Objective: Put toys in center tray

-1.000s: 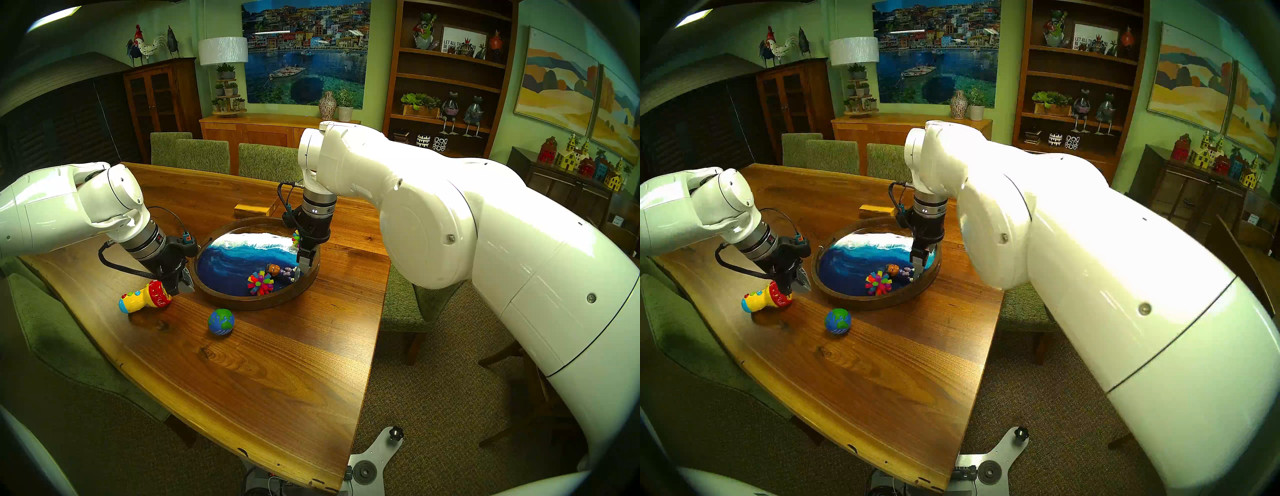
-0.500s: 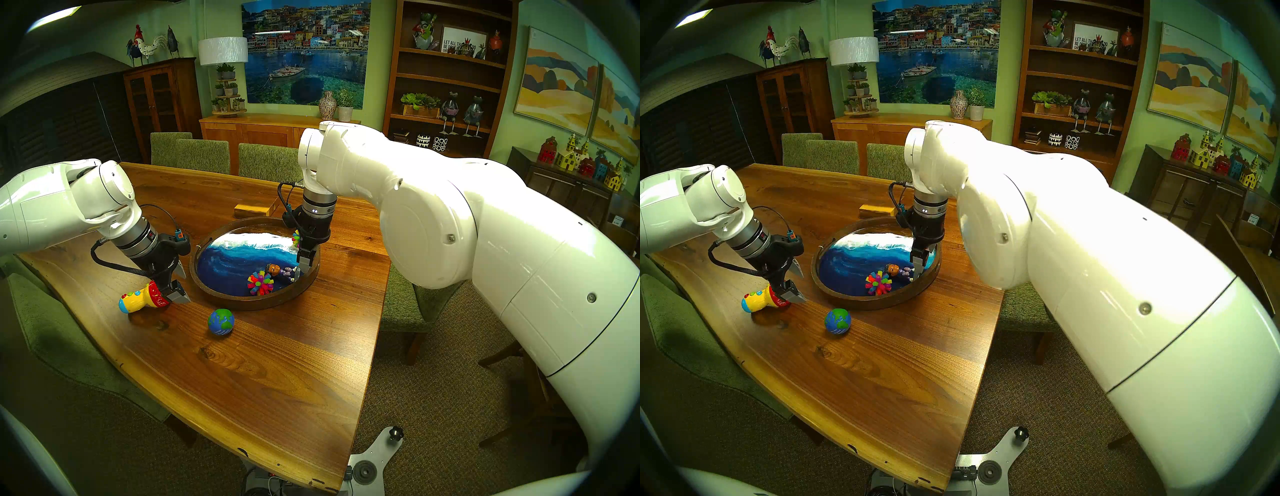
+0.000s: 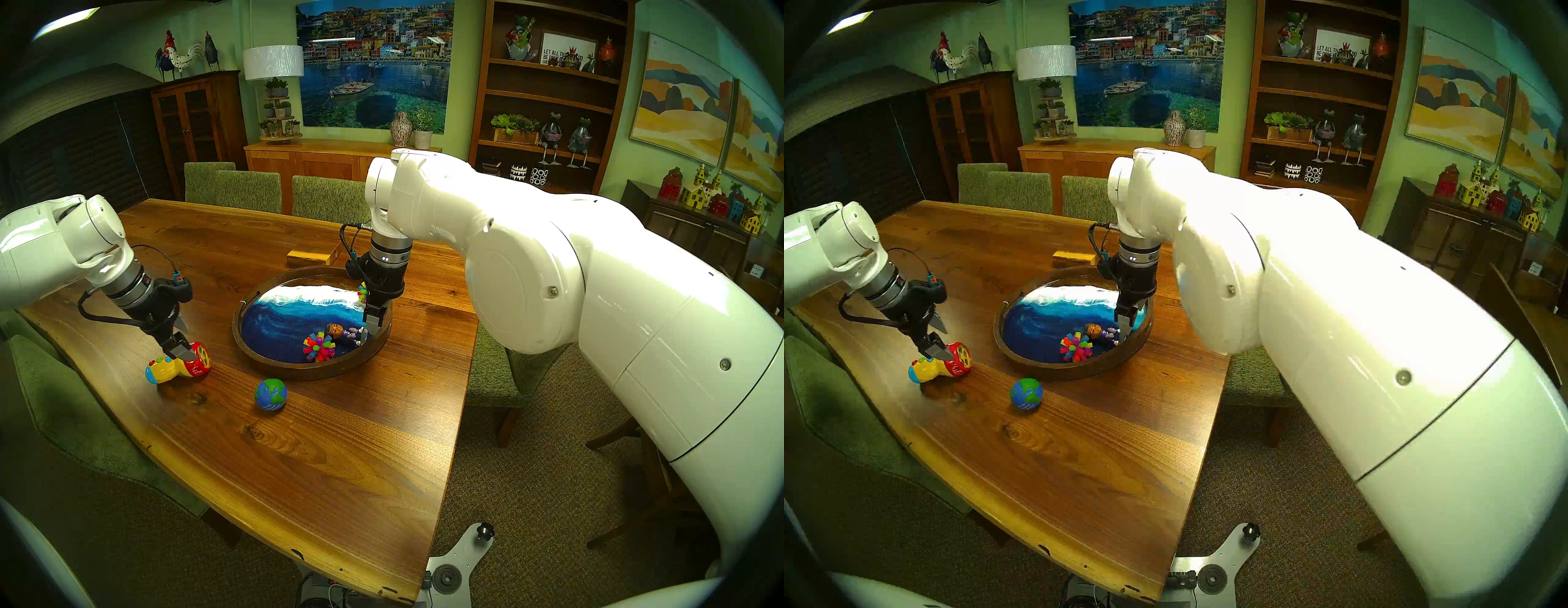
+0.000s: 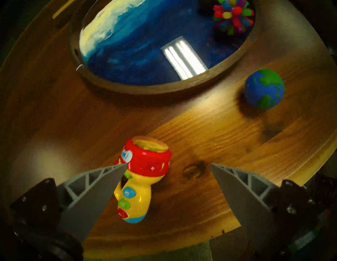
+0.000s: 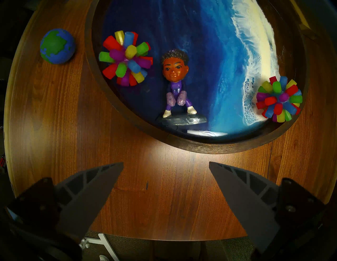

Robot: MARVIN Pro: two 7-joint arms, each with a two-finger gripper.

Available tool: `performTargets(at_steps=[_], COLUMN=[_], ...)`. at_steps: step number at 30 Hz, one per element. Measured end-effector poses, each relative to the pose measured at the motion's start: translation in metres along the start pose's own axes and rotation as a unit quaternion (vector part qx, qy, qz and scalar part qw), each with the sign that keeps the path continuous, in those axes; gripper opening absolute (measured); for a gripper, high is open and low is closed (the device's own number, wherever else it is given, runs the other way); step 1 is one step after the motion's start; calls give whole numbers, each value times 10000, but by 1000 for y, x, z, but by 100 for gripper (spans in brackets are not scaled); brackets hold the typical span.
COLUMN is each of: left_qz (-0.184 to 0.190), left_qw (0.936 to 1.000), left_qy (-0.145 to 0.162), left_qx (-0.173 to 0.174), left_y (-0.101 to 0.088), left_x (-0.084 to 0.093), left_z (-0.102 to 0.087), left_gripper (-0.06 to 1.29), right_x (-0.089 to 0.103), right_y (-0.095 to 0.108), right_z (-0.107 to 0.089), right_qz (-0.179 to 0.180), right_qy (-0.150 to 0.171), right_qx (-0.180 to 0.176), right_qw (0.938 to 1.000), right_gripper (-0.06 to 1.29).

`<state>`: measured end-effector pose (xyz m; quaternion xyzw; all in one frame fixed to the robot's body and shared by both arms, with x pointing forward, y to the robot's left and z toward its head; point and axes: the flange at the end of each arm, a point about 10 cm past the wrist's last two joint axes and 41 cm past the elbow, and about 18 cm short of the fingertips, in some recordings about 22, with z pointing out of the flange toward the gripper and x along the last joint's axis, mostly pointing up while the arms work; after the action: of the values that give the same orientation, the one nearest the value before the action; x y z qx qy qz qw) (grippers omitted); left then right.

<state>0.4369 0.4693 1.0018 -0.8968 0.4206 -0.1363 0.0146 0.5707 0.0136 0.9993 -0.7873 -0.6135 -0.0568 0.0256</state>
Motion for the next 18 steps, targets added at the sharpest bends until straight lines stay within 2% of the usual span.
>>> performTargets(at_steps=[8, 18], left_qz=[-185, 110], left_qw=[9997, 9993], left_qy=[-178, -332], left_qx=[64, -147], left_y=[-20, -21], left_x=[-29, -46], left_z=[-3, 13], left_gripper=[122, 122], right_x=[0, -1], right_y=[0, 1], right_z=[0, -1], right_qz=[-2, -7], right_qy=[-9, -23], right_qx=[-7, -25], right_qw=[10000, 10000], right_gripper=[121, 121])
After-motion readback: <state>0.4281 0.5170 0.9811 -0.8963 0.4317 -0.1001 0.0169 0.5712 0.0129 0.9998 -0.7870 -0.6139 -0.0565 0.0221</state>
